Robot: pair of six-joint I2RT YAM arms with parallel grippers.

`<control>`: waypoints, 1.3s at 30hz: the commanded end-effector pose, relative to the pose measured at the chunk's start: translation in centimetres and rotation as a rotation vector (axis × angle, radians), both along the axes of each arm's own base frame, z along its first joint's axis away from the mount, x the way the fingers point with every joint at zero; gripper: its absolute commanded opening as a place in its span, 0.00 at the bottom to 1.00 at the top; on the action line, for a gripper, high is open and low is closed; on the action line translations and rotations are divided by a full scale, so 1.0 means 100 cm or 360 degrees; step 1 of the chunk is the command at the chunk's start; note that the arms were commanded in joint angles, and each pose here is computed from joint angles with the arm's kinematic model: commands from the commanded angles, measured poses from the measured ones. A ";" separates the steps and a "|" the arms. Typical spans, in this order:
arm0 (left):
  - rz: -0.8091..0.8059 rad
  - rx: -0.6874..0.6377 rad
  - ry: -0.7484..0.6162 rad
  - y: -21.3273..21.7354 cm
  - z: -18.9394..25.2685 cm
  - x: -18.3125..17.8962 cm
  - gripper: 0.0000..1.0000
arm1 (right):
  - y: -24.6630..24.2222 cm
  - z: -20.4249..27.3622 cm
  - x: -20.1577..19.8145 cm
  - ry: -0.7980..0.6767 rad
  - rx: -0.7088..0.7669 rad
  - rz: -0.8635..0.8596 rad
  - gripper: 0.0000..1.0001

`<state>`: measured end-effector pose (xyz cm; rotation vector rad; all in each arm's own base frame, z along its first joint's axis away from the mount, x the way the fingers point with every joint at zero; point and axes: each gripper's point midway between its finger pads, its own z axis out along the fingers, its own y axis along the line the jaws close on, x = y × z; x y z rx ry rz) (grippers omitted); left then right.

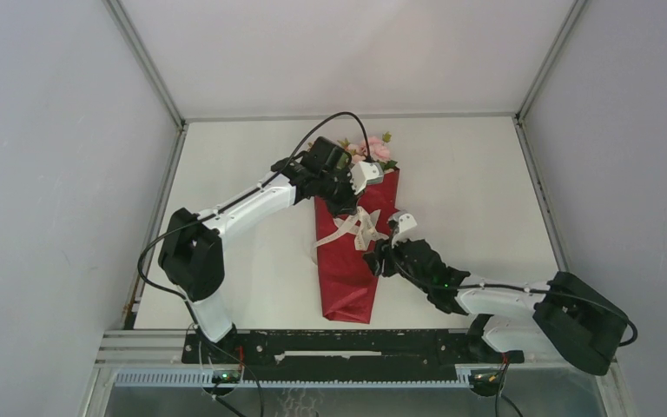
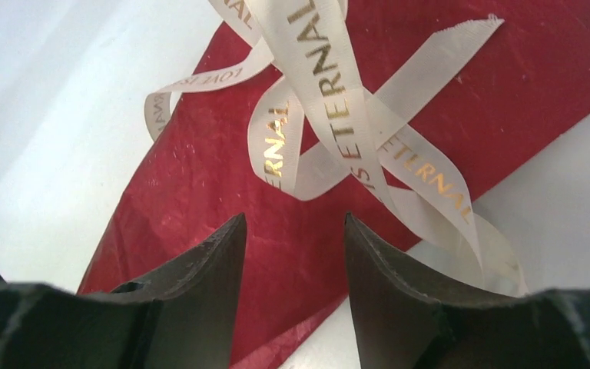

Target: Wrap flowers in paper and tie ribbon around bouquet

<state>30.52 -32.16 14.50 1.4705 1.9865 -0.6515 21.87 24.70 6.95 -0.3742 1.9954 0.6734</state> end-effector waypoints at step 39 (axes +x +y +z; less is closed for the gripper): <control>-0.0246 0.0247 -0.0314 0.048 -0.032 0.039 0.55 | 0.022 0.021 0.035 0.0115 0.0124 0.0097 0.00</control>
